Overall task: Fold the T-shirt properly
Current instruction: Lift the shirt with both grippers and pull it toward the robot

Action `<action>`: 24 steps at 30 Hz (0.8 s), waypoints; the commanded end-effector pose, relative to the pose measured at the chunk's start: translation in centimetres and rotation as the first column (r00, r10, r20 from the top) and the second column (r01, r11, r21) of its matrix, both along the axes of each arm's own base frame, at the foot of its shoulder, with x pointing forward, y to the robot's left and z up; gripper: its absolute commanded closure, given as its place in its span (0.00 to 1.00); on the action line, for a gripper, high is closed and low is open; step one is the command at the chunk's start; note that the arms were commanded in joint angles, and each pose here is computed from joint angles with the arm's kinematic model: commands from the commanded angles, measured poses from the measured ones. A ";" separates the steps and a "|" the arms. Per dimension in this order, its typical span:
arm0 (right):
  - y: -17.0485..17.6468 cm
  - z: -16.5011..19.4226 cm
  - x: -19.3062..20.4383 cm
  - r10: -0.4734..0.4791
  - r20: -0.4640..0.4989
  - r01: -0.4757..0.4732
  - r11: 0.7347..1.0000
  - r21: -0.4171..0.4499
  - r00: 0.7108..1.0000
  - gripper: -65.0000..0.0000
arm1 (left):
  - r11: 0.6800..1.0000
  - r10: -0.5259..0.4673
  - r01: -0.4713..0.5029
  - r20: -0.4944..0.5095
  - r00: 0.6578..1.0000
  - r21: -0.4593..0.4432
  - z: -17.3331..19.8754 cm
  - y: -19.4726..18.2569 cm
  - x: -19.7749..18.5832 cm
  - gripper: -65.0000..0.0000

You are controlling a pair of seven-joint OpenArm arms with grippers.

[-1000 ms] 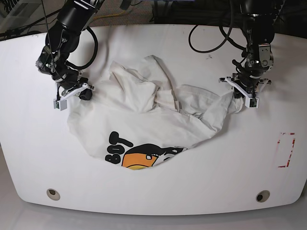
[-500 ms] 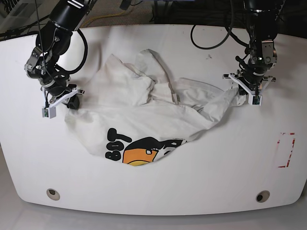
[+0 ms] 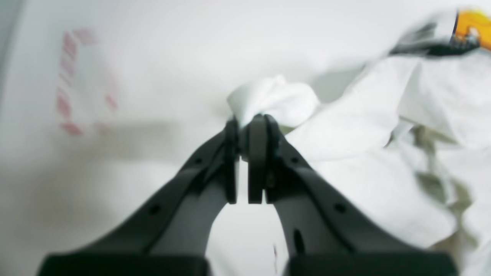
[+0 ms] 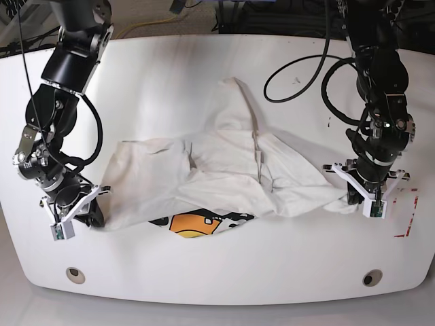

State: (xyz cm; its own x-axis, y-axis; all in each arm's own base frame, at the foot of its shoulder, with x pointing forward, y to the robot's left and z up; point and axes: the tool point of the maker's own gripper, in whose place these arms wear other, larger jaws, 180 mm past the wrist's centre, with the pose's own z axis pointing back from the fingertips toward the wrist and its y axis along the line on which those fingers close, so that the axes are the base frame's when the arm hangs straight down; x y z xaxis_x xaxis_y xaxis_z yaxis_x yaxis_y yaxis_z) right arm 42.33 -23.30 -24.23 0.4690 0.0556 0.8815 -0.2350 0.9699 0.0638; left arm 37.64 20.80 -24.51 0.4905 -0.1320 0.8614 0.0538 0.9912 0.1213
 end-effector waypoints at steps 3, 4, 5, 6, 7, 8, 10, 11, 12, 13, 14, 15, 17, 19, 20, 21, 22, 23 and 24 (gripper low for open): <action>-0.3 6.2 2.6 0.037 0.137 -0.027 0.997 -0.079 0.990 1.00 | 0.999 0.022 -0.027 0.119 0.993 0.036 6.0 1.3 2.2 0.98; -0.2 7.2 3.1 0.048 0.153 -0.034 0.995 -0.096 0.987 1.00 | 0.998 0.035 -0.041 0.141 0.989 0.042 7.2 1.9 2.4 0.98; -0.2 7.6 3.4 0.055 0.156 -0.039 0.994 -0.104 0.986 1.00 | 0.998 0.040 -0.047 0.154 0.987 0.042 7.9 2.1 2.6 0.98; -0.2 8.2 3.8 0.062 0.162 -0.044 0.993 -0.113 0.985 1.00 | 0.998 0.046 -0.054 0.170 0.984 0.040 8.6 2.2 2.8 0.98; -0.5 9.2 4.4 0.065 0.172 -0.043 0.991 -0.129 0.983 1.00 | 0.997 0.053 -0.061 0.198 0.979 0.038 9.9 2.5 3.2 0.98; -0.8 10.3 4.9 0.068 0.186 -0.042 0.989 -0.144 0.980 1.00 | 0.997 0.057 -0.067 0.224 0.973 0.037 10.9 2.7 3.5 0.98; -1.2 12.5 5.8 0.072 0.218 -0.035 0.985 -0.167 0.973 1.00 | 0.994 0.072 -0.091 0.269 0.961 0.057 13.2 3.9 3.8 0.98; -1.3 13.6 6.2 0.078 0.229 -0.037 0.983 -0.179 0.970 1.00 | 0.991 0.082 -0.108 0.287 0.954 0.075 14.6 4.7 3.9 0.98; -1.2 14.3 6.5 0.085 0.237 -0.040 0.981 -0.188 0.968 1.00 | 0.990 0.086 -0.116 0.301 0.950 0.084 15.5 5.1 4.0 0.98; -1.3 15.9 7.0 0.098 0.259 -0.044 0.977 -0.207 0.961 1.00 | 0.987 0.093 -0.130 0.323 0.942 0.092 17.0 5.6 4.1 0.98; -1.5 17.3 7.4 0.115 0.275 -0.050 0.971 -0.233 0.955 1.00 | 0.985 0.099 -0.140 0.345 0.933 0.098 18.3 6.0 4.2 0.98; -1.4 18.6 7.7 0.132 0.288 -0.057 0.966 -0.253 0.949 1.00 | 0.984 0.102 -0.150 0.370 0.923 0.101 19.7 6.2 4.3 0.98; -1.2 20.6 8.1 0.155 0.311 -0.065 0.957 -0.282 0.938 1.00 | 0.980 0.108 -0.166 0.403 0.909 0.112 21.7 6.8 4.3 0.98; -1.0 23.7 8.4 0.175 0.342 -0.058 0.944 -0.326 0.923 1.00 | 0.970 0.118 -0.201 0.458 0.881 0.136 24.7 8.1 3.9 0.98; -0.8 24.7 8.4 0.183 0.352 -0.057 0.939 -0.339 0.918 1.00 | 0.966 0.120 -0.214 0.478 0.870 0.145 25.9 8.5 3.8 0.98; -0.6 25.9 8.5 0.189 0.367 -0.053 0.936 -0.349 0.911 1.00 | 0.963 0.118 -0.222 0.495 0.861 0.156 26.9 8.8 3.6 0.98; -0.3 27.3 8.5 0.197 0.382 -0.049 0.930 -0.363 0.903 1.00 | 0.957 0.103 -0.227 0.521 0.847 0.180 28.4 9.0 3.4 0.98; -0.1 28.4 8.4 0.202 0.395 -0.044 0.927 -0.373 0.896 1.00 | 0.952 0.092 -0.233 0.540 0.837 0.198 29.6 9.1 3.2 0.98; 0.1 29.4 8.4 0.208 0.403 -0.040 0.921 -0.386 0.891 1.00 | 0.947 0.086 -0.242 0.555 0.827 0.214 30.7 9.3 2.9 0.98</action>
